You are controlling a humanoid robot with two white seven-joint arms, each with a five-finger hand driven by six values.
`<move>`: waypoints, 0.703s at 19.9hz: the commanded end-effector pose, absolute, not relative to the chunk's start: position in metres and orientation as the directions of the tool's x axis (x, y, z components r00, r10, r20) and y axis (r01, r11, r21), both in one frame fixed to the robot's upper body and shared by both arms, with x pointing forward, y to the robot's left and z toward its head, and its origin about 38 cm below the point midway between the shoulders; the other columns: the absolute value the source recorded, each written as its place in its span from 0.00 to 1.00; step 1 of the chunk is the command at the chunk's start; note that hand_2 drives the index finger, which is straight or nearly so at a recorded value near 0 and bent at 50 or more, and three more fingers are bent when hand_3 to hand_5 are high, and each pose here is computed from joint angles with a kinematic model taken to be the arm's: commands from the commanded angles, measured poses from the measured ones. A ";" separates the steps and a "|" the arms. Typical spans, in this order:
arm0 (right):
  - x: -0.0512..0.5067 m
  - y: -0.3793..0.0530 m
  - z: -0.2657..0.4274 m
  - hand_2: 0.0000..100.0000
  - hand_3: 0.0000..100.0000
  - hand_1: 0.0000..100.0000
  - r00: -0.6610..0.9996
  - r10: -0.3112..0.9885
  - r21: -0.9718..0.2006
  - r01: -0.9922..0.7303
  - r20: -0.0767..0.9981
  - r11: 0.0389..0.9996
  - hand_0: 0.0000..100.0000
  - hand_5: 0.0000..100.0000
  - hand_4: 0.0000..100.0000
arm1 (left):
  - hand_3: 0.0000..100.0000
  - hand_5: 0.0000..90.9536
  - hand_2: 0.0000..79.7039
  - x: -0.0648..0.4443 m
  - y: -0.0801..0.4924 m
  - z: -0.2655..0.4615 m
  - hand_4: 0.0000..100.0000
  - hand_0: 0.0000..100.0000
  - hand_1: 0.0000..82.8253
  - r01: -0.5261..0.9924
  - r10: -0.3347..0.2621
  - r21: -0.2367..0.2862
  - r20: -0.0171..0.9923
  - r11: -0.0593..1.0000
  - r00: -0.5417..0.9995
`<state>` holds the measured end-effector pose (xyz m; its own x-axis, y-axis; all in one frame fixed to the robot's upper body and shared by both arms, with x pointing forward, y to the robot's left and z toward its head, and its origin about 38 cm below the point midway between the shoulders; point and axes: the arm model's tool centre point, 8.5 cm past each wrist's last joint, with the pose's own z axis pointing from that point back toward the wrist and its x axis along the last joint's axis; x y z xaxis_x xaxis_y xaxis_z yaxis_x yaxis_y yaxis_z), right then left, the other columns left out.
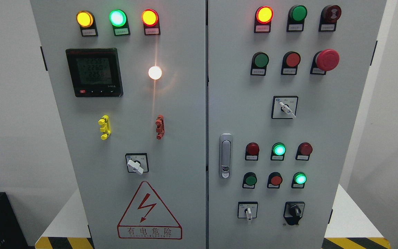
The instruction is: Flip black knob to close circuit
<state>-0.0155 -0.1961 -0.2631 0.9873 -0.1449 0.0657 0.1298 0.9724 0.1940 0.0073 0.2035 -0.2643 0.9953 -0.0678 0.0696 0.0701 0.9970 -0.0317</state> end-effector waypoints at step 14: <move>0.027 -0.196 -0.259 0.12 0.20 0.12 0.966 -0.070 0.155 0.032 0.250 0.987 0.00 0.00 0.15 | 0.00 0.00 0.00 0.001 0.202 -0.265 0.00 0.12 0.67 0.068 -0.065 -0.035 0.072 0.997 0.995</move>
